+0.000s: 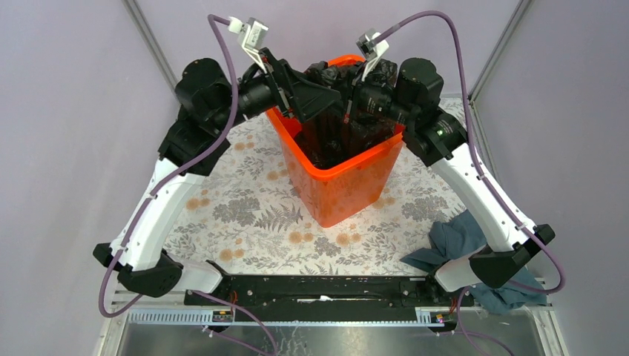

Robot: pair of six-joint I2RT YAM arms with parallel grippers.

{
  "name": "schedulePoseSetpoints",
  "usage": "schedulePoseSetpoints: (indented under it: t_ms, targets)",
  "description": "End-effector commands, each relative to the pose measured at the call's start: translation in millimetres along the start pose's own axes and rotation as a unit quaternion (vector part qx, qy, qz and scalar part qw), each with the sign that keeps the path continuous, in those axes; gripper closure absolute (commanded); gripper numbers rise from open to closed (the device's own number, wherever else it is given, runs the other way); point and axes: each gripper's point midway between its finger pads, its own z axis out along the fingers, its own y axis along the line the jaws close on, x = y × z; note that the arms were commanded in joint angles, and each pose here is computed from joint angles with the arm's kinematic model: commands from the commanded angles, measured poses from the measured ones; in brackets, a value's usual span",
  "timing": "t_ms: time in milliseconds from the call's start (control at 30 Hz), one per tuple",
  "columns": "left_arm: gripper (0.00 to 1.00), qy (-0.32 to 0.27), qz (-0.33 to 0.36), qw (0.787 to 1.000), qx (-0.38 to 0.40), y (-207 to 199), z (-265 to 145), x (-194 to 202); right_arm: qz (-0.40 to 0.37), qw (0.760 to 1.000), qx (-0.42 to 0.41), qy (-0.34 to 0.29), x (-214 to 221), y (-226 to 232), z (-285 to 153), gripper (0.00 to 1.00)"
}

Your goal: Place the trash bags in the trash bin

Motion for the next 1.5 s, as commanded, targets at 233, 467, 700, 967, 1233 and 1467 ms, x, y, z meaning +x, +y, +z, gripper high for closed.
schedulePoseSetpoints:
  t_ms: [233, 467, 700, 967, 1233, 1467]
  targets:
    - [0.36, -0.136, -0.051, 0.983, -0.112, 21, 0, -54, -0.03, 0.999, 0.024, -0.021, -5, 19, 7, 1.0]
    - [1.0, -0.157, -0.038, 0.975, -0.154, 34, -16, -55, -0.033, 0.997, 0.061, -0.026, -5, 20, -10, 0.83]
    - [1.0, -0.173, -0.032, 0.976, -0.125, 19, -39, -47, 0.004, 0.994, 0.103, -0.046, -9, 22, -51, 0.5]
    - [1.0, -0.198, -0.016, 0.971, -0.135, 9, -79, -44, 0.101, 0.969, 0.197, -0.107, -28, 11, -104, 0.0]
    - [1.0, -0.178, -0.011, 0.967, -0.182, 23, -105, -20, 0.096, 0.953, 0.265, -0.107, -19, -6, -138, 0.0]
    - [1.0, -0.186, -0.007, 0.959, -0.214, 29, -123, -19, 0.168, 0.94, 0.263, -0.137, -11, -11, -127, 0.06]
